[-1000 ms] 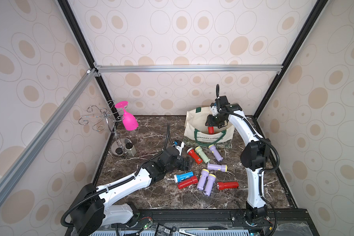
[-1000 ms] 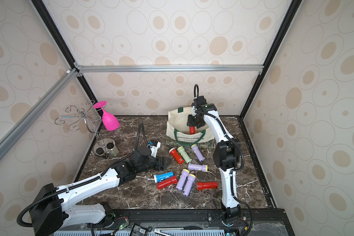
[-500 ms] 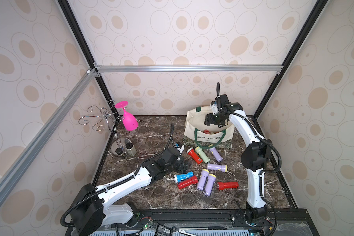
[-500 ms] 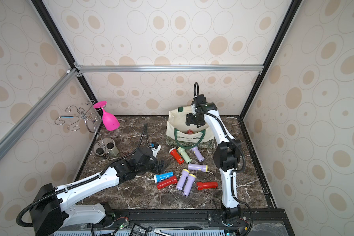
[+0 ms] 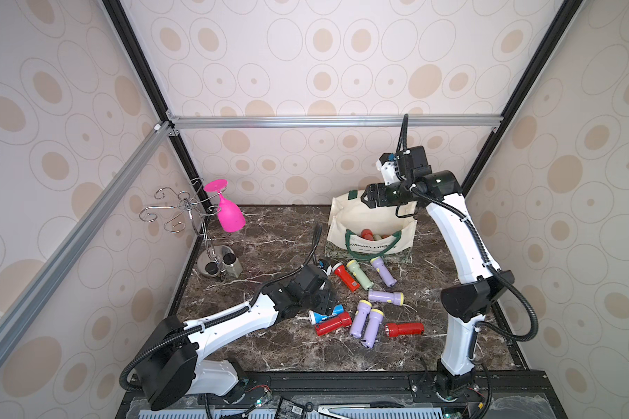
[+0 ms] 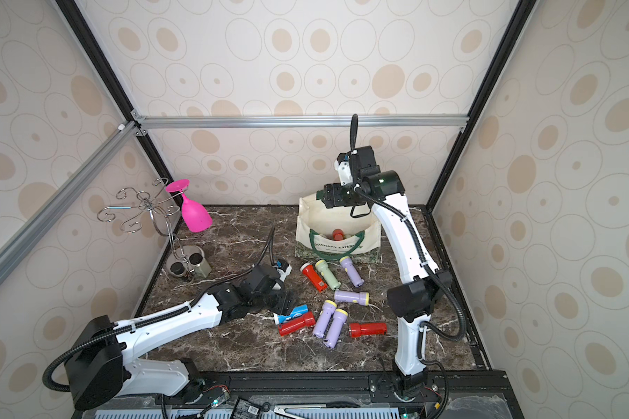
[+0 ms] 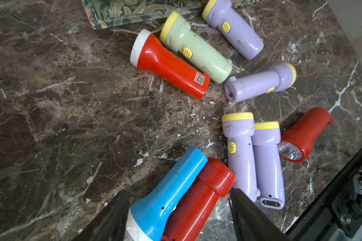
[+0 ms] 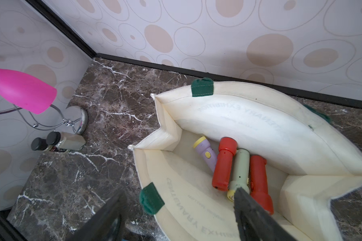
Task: Put the flashlights into the tote bags
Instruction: Place the flashlight in the canvas bag, then pick up the flashlight from the center of the board.
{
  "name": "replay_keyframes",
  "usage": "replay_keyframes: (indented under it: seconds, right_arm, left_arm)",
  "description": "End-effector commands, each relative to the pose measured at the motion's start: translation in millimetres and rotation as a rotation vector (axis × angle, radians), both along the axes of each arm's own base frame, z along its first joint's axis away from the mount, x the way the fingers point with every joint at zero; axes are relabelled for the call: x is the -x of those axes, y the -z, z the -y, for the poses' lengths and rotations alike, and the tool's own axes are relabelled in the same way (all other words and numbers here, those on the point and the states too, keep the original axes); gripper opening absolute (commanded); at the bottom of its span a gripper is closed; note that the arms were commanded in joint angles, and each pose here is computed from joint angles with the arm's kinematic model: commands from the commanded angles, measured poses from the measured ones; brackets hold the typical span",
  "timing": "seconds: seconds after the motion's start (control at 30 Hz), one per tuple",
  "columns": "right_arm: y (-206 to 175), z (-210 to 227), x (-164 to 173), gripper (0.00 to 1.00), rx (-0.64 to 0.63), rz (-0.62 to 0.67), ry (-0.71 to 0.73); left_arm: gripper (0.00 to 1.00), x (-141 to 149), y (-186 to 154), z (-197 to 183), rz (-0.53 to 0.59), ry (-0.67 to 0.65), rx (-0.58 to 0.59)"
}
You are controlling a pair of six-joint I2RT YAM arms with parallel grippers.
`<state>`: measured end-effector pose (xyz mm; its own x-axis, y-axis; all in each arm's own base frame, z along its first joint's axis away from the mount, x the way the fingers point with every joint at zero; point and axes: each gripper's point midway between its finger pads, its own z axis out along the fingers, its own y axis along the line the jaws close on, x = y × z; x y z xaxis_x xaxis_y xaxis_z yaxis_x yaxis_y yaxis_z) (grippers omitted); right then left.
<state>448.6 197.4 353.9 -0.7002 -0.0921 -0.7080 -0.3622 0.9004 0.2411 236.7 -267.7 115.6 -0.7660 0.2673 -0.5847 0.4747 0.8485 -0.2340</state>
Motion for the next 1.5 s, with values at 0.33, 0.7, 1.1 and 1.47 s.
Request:
replay_keyframes:
  seconds: [0.33, 0.7, 1.1, 1.47]
  right_arm:
    - [-10.4, 15.7, 122.3, 0.82, -0.052, -0.085, -0.090]
    - [26.3, 11.8, 188.5, 0.82, -0.161, -0.210, -0.102]
    - [19.6, 10.9, 182.6, 0.82, -0.153, -0.185, -0.105]
    - [21.8, 11.8, 183.9, 0.81, -0.158, -0.186, -0.098]
  left_arm:
    - [0.72, 5.9, 27.5, 7.3, -0.041, 0.058, -0.120]
    - [0.67, 1.1, 51.6, 19.9, -0.084, 0.105, -0.187]
    - [0.61, -5.9, 76.4, 21.8, -0.103, 0.109, -0.260]
    - [0.49, -13.1, 92.8, 13.2, -0.098, 0.052, -0.314]
